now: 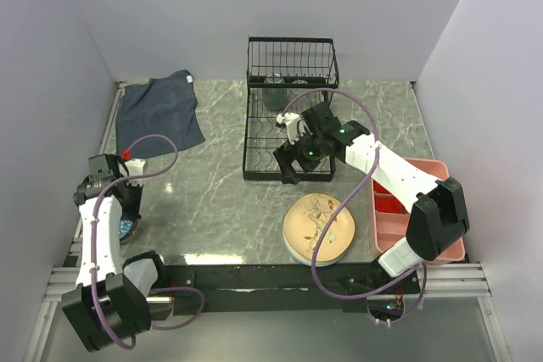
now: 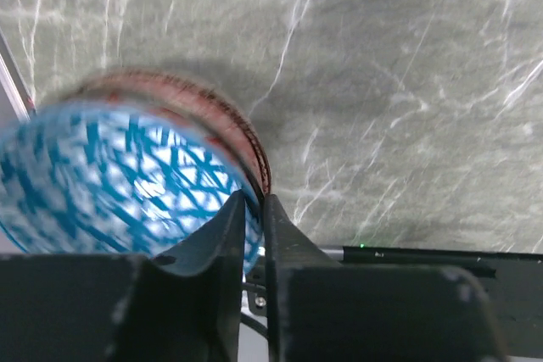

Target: Load the mixed dishes into the dish rack

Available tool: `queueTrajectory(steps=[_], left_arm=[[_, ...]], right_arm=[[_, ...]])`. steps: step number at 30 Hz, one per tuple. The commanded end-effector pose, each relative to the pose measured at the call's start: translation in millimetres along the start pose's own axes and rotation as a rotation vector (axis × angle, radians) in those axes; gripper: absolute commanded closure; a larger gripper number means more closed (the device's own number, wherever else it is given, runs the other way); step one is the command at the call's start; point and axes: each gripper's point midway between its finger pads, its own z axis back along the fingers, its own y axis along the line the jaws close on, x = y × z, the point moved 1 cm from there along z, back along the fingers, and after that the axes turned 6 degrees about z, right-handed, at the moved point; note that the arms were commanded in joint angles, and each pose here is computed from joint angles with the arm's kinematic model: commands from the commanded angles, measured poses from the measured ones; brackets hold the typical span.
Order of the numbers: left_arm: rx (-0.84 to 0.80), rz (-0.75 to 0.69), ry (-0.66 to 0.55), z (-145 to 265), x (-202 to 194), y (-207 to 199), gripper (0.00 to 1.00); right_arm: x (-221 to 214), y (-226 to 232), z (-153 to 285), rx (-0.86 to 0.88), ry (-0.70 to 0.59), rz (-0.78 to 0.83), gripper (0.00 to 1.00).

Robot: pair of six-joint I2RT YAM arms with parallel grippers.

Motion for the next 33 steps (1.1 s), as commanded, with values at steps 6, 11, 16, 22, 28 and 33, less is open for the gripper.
queueTrajectory(steps=[6, 11, 16, 22, 28, 33], left_arm=[[0.011, -0.013, -0.064, 19.2, 9.7, 1.3, 0.99], [0.021, -0.024, -0.117, 45.3, 27.2, 4.8, 0.99], [0.025, -0.034, -0.138, 64.7, 33.0, 5.7, 0.99], [0.005, -0.06, -0.081, 48.1, 13.8, 1.1, 0.99], [0.001, -0.054, -0.12, 49.7, 18.3, -0.6, 0.99], [-0.005, -0.075, -0.223, 81.0, 40.5, -1.4, 0.99]], right_arm=[[24.6, -5.4, 4.8, -0.012, -0.065, 0.014, 0.0], [27.8, -5.8, 6.5, -0.018, -0.076, 0.013, 0.0], [19.4, -4.9, 6.6, -0.019, -0.067, 0.012, 0.0], [16.7, -3.4, 4.8, -0.011, -0.066, 0.008, 0.0], [19.1, -7.4, 5.0, -0.025, -0.059, 0.015, 0.0], [17.2, -6.3, 0.9, -0.013, -0.057, 0.003, 0.0]])
